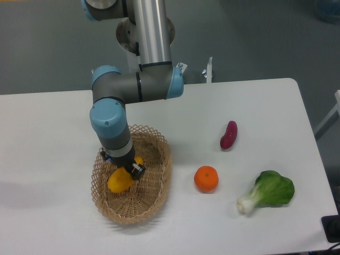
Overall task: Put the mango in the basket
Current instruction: 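Raise the gripper out of the basket and move toward the orange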
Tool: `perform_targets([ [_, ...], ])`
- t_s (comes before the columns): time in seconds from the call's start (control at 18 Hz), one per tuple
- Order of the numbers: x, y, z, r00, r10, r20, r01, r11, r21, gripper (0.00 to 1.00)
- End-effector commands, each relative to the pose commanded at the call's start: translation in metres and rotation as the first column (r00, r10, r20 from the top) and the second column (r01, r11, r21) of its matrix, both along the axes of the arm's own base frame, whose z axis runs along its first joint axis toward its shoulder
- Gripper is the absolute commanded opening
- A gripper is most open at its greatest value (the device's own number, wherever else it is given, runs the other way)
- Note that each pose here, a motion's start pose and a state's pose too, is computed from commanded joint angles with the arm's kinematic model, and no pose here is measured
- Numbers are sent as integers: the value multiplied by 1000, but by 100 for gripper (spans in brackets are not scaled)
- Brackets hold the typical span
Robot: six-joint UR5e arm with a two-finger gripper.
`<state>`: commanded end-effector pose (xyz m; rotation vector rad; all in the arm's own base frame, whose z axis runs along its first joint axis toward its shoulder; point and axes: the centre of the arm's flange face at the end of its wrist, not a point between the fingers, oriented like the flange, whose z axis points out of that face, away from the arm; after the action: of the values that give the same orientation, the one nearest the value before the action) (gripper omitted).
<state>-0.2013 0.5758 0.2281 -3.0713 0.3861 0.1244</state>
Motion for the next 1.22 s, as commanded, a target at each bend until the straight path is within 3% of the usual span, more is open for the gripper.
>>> perform_targets([
  [0.28, -11, 8, 37, 1000, 6, -28, -5, 998, 56, 100],
  [0.5, -47, 11, 85, 995, 57, -79, -46, 990, 130, 100],
  [0.72, -107, 1, 131, 991, 115, -74, -106, 987, 117, 100],
  [0.94, -165, -25, 186, 996, 71, -48, -66, 993, 97, 100],
  [1.22, -222, -83, 214, 997, -63, -53, 67, 994, 82, 100],
])
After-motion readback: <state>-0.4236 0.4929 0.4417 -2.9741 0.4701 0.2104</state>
